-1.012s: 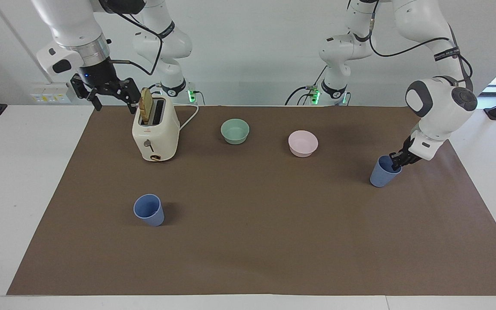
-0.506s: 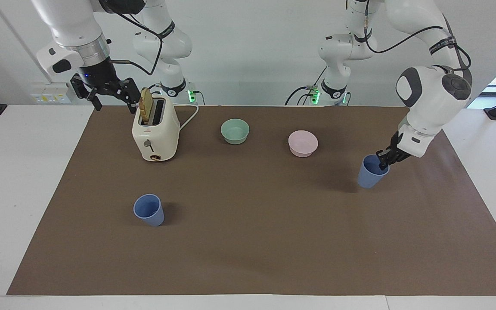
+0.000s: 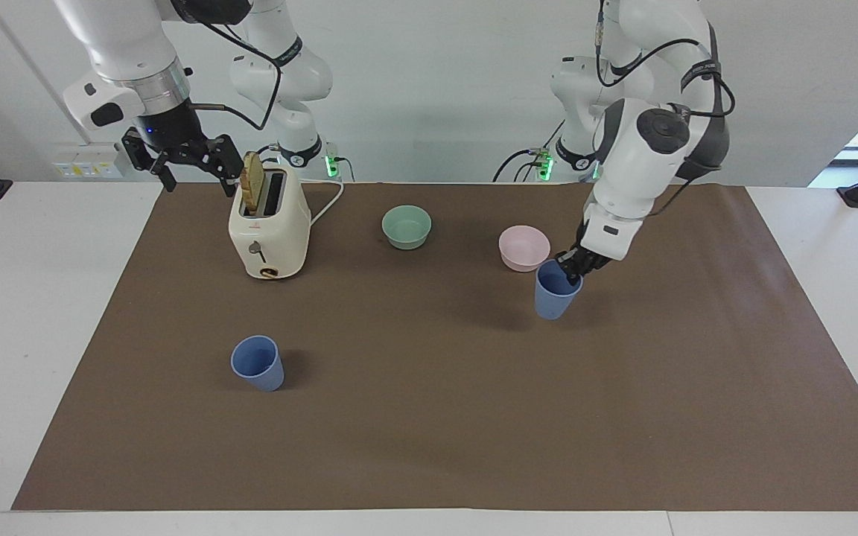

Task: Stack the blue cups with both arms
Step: 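Carry the blue cup with the left gripper to the table center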

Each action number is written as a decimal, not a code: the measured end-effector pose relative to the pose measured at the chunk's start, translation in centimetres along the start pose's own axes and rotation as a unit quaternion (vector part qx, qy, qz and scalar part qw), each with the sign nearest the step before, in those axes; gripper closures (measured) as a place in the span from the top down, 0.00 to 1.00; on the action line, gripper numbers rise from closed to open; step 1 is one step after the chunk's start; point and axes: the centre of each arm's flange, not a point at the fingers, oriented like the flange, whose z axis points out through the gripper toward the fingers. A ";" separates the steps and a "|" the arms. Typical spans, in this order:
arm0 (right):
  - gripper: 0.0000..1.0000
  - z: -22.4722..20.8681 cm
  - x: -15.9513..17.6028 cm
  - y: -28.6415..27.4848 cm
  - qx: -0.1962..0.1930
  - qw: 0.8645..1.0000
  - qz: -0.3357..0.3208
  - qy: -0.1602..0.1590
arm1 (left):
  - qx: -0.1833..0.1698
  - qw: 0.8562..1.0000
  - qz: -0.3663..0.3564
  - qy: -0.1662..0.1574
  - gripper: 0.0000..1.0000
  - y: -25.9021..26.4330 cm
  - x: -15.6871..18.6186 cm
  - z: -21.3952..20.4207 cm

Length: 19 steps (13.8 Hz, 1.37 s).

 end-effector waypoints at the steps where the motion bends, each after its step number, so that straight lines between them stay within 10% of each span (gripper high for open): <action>1: 1.00 0.0 0.0 0.0 0.000 1.000 0.000 0.000 | -0.004 1.000 -0.002 0.002 0.06 2.1 -1.1 0.3; 7: 1.00 0.0 0.0 0.2 0.000 1.000 0.001 0.000 | -0.040 0.999 -0.006 0.010 0.06 11.5 -3.3 4.7; 19: 1.00 0.0 0.1 0.7 0.000 1.000 0.006 0.000 | -0.036 0.999 0.013 0.006 0.06 14.2 -5.1 9.0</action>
